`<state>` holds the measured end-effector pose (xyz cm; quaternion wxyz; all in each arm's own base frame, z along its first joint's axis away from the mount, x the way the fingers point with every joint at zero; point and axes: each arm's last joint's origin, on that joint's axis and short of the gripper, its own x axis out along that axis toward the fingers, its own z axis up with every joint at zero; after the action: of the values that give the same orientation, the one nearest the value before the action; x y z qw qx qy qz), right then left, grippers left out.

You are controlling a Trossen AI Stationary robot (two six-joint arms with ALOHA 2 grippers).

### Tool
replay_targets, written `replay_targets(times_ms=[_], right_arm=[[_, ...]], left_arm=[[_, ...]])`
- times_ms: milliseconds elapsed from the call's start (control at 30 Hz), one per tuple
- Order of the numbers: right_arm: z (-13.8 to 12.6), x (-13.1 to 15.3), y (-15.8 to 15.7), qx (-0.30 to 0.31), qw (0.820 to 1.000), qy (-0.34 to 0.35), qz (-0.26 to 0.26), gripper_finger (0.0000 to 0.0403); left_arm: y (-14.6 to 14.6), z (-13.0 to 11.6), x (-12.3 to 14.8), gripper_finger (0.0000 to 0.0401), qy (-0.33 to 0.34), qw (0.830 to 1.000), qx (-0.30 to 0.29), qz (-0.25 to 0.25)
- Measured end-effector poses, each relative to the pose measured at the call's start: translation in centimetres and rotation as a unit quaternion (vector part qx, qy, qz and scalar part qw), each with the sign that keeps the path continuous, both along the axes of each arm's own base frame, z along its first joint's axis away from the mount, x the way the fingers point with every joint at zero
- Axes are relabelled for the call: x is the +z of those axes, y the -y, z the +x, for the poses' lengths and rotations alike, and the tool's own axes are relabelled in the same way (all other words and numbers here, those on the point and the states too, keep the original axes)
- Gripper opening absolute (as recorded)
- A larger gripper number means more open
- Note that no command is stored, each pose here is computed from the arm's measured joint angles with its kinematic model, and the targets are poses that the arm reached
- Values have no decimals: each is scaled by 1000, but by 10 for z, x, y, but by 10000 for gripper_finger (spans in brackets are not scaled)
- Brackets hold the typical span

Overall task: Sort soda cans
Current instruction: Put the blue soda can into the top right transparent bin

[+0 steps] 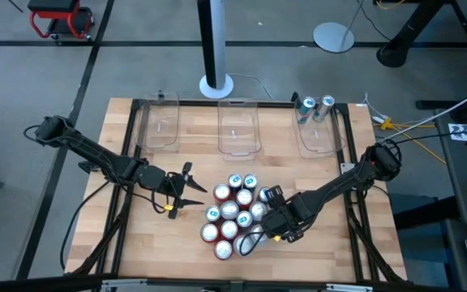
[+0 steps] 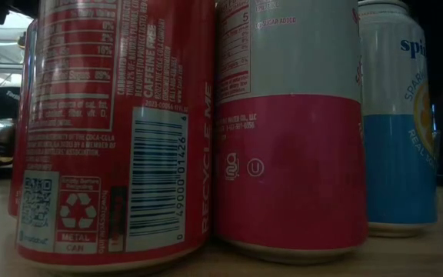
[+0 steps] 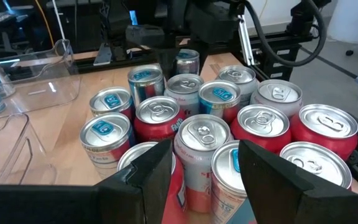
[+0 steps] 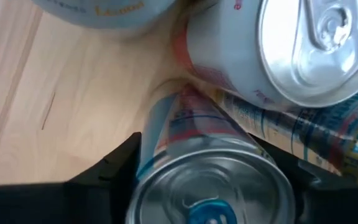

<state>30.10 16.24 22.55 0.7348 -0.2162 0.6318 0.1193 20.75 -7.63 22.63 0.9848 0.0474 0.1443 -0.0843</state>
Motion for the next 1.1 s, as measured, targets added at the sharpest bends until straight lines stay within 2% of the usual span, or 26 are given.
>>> replay_targets(times_ms=[233,533,800,1100], right_arm=[[-5,17,3,0,999,-39,-21,228],[-20,56,15,-26,989,-95,-112,228],[-30,87,36,-50,990,-19,-132,228],[-47,127,90,-88,985,41,-142,228]], left_arm=[[0,0,0,175,0,1000,0,0],[0,0,0,175,0,1000,0,0],[0,0,0,175,-1,1000,0,-3],[4,-2,0,175,-2,1000,-12,1]])
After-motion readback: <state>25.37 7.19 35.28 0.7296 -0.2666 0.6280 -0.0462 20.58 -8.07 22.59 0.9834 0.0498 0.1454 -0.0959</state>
